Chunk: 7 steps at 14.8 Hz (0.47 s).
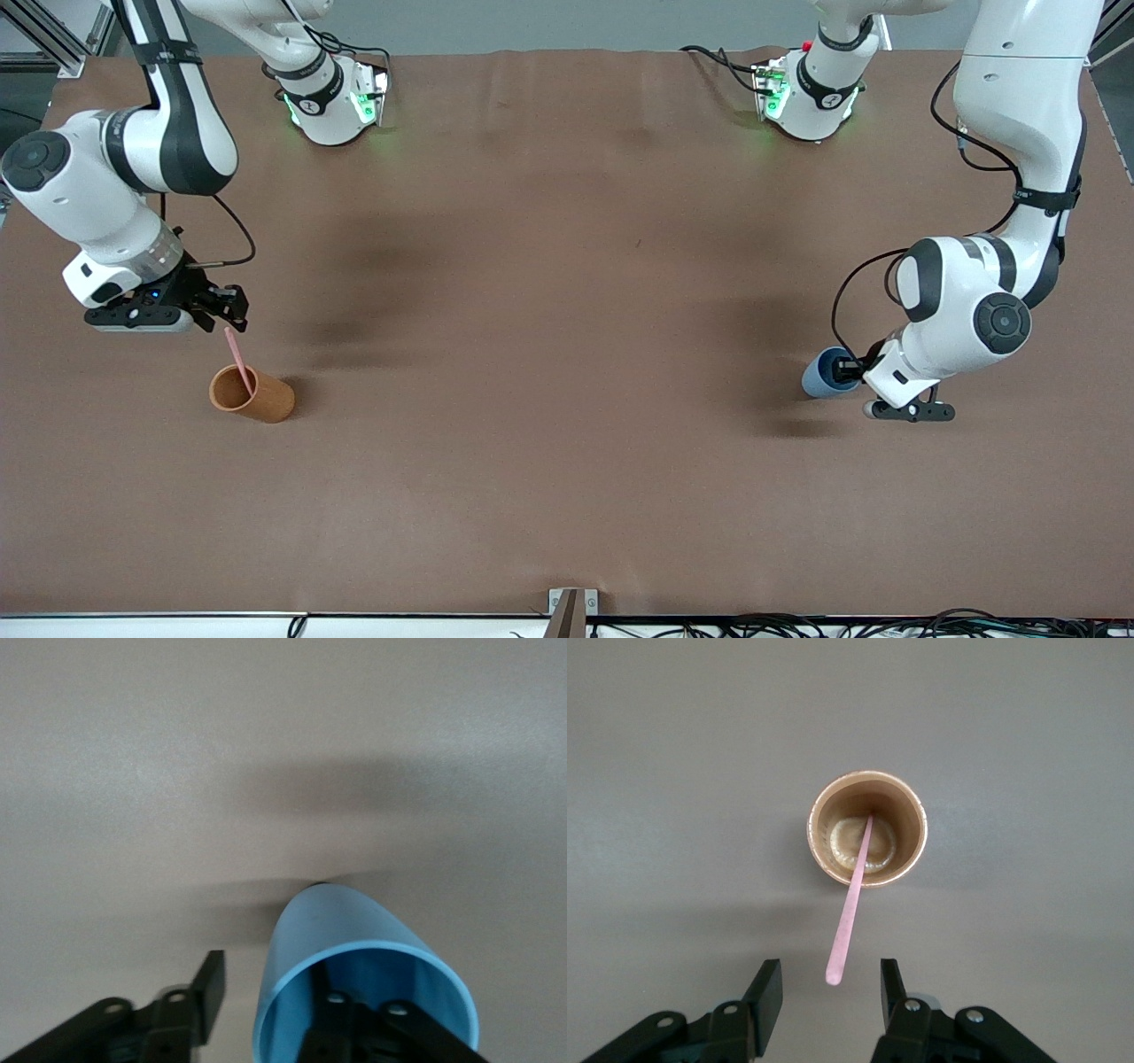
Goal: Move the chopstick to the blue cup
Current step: 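Grasp the chopstick with the right gripper while the left gripper grasps the cup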
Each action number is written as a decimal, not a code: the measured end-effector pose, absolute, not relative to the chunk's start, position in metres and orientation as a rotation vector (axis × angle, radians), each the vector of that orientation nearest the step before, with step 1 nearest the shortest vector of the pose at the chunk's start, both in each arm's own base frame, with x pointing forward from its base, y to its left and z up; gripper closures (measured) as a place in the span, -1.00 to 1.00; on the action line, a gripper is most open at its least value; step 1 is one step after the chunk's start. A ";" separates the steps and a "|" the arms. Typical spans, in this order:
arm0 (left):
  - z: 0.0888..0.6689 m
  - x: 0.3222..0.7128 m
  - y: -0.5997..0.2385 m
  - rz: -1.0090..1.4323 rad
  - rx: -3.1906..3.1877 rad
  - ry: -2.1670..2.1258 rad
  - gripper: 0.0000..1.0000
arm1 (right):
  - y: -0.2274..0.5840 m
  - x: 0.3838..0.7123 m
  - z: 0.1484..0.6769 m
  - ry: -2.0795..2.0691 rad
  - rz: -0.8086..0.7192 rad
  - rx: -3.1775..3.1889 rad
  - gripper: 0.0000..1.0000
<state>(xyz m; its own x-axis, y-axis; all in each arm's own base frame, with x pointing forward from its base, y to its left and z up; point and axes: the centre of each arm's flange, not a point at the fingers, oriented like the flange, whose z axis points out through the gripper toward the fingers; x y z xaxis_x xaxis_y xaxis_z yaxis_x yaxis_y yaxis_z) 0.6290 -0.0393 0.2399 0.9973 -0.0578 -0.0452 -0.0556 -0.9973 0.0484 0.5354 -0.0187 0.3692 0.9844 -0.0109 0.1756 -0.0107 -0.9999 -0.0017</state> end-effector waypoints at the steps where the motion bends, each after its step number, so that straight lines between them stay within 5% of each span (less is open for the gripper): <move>1: 0.241 0.629 -0.041 -0.068 3.092 -0.093 0.44 | -0.019 0.536 0.366 0.018 -0.271 -3.129 -0.03; 4: 0.259 0.636 -0.048 -0.015 3.090 -0.105 0.91 | -0.019 0.536 0.362 0.019 -0.259 -3.130 0.01; 7: 0.306 0.643 -0.090 0.029 3.061 -0.021 0.91 | -0.020 0.537 0.361 0.020 -0.269 -3.130 0.25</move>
<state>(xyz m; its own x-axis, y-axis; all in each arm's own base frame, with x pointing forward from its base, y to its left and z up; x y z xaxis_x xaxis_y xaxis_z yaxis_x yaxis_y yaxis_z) 0.6431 -0.0903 0.3058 0.9997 -0.0127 0.0194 -0.0142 -0.9967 0.0800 0.5370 -0.0197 0.3612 0.9853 -0.0126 0.1704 -0.0126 -0.9999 -0.0013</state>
